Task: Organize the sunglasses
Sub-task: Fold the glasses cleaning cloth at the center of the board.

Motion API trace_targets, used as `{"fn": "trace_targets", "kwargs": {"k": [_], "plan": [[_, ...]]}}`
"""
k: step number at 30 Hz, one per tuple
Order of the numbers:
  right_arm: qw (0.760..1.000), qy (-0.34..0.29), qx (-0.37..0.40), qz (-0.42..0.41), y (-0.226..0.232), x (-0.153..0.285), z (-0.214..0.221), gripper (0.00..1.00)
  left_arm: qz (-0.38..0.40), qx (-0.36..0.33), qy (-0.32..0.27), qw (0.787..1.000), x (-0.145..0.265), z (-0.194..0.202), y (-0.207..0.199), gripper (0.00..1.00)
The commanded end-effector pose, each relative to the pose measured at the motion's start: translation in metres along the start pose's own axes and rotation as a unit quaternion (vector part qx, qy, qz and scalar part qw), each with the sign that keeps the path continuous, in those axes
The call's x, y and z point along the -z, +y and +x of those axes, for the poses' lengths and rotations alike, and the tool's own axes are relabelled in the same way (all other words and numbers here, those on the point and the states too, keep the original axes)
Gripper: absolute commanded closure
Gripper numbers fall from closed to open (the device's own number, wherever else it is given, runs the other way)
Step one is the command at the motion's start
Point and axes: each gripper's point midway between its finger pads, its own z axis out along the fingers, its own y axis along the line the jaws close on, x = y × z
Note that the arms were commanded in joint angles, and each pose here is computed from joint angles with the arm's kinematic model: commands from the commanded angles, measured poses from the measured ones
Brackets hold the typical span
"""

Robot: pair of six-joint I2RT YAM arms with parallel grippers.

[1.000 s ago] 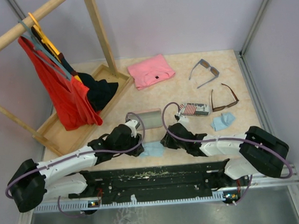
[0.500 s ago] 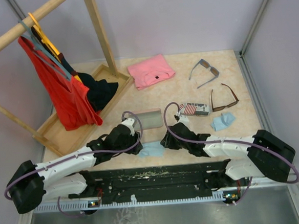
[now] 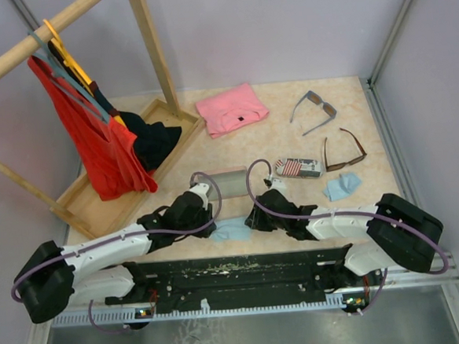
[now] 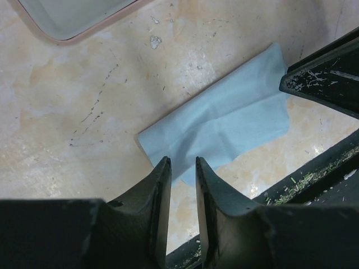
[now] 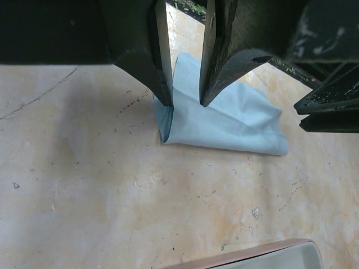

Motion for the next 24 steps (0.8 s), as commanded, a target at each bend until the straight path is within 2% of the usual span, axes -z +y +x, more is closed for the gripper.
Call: {"fn": "trace_targets", "kwargs": {"k": [1, 9, 24], "plan": [[1.000, -0.016, -0.006, -0.022, 0.015, -0.002, -0.010, 0.74, 0.019, 0.000, -0.003, 1.000, -0.004, -0.001, -0.007, 0.72], [1.000, -0.018, -0.004, -0.005, 0.008, -0.002, -0.010, 0.73, 0.022, -0.001, 0.010, 1.000, -0.011, 0.006, -0.007, 0.77], [0.999, -0.011, -0.011, -0.033, 0.018, -0.005, -0.007, 0.76, 0.022, 0.001, 0.026, 0.999, -0.015, 0.018, -0.005, 0.80]]}}
